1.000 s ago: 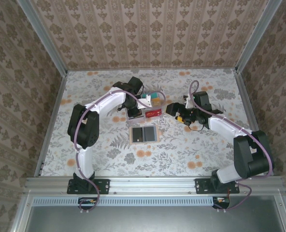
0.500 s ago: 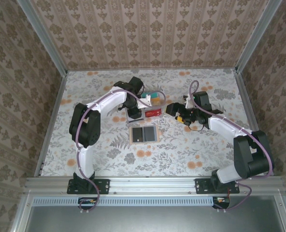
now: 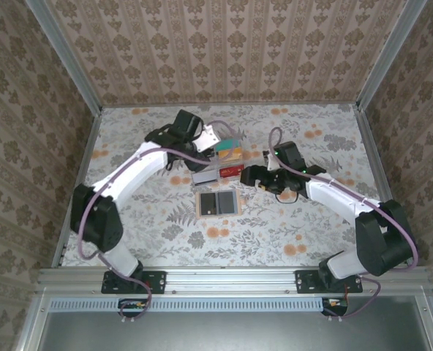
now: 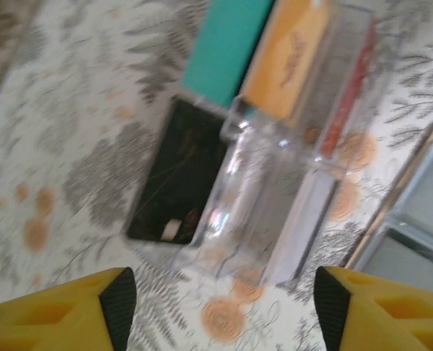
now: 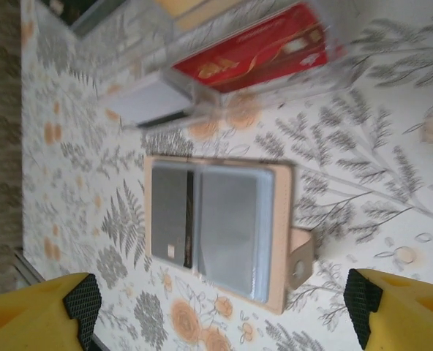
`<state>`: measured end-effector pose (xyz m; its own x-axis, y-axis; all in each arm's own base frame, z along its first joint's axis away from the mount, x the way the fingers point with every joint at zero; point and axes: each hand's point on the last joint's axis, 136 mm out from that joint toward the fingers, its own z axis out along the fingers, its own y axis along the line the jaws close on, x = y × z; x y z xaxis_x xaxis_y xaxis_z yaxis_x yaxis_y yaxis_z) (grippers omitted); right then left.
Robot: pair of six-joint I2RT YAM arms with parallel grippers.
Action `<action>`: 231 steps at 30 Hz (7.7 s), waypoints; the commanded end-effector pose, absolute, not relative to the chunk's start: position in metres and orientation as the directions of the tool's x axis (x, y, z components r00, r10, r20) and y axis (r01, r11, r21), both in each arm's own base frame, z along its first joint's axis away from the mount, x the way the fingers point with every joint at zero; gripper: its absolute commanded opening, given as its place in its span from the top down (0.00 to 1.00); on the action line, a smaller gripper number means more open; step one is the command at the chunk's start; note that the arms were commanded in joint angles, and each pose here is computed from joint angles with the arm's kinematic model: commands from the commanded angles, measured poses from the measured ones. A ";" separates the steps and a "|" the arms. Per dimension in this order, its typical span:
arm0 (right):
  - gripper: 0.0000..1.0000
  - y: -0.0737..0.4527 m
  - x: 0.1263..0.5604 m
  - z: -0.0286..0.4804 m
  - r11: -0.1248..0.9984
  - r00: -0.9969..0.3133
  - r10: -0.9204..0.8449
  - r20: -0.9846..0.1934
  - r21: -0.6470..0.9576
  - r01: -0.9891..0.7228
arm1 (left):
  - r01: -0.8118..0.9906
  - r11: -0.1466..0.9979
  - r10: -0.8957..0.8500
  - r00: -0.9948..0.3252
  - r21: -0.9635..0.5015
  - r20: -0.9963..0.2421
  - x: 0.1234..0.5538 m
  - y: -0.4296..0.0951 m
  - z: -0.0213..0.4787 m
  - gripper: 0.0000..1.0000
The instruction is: Take the credit cards out of the card holder
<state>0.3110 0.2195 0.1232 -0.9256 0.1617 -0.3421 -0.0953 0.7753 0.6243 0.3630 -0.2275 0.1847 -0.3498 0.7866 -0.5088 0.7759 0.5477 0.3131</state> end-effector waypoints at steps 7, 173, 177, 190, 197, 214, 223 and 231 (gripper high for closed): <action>0.30 0.270 0.284 0.099 0.887 -0.937 0.003 -0.348 0.433 -0.158 | 0.234 0.927 0.375 -0.633 0.294 -0.677 0.356 -0.133 0.191 0.13; 0.73 0.320 0.282 0.011 0.830 -0.999 -0.032 -0.041 0.556 -0.050 | -0.025 0.934 -0.069 -0.991 -0.356 -0.111 0.237 -0.212 0.008 0.84; 0.73 0.324 0.283 0.011 0.820 -0.998 -0.041 -0.049 0.569 -0.062 | -0.027 0.933 -0.070 -0.992 -0.358 -0.107 0.236 -0.213 0.006 0.84; 0.72 0.333 0.288 0.008 0.811 -0.996 -0.045 -0.082 0.579 -0.084 | -0.045 0.926 -0.080 -0.994 -0.376 -0.078 0.231 -0.215 0.001 0.84; 0.77 0.356 0.294 0.022 0.685 -0.991 -0.033 -0.126 0.720 -0.114 | -0.051 0.917 -0.084 -0.994 -0.396 -0.066 0.223 -0.217 -0.004 0.83; 1.00 0.322 0.293 0.030 0.731 -0.990 0.004 -0.143 0.676 -0.095 | -0.020 0.924 -0.092 -0.981 -0.383 -0.171 0.244 -0.209 0.029 0.64; 1.00 0.307 0.291 0.029 0.748 -0.990 0.013 -0.137 0.659 -0.081 | 0.018 0.894 -0.087 -0.973 -0.448 -0.212 0.254 -0.216 0.046 0.65; 0.92 0.312 0.293 0.032 0.739 -0.992 -0.007 -0.130 0.668 -0.092 | 0.074 0.840 -0.078 -0.964 -0.537 -0.255 0.260 -0.237 0.065 0.74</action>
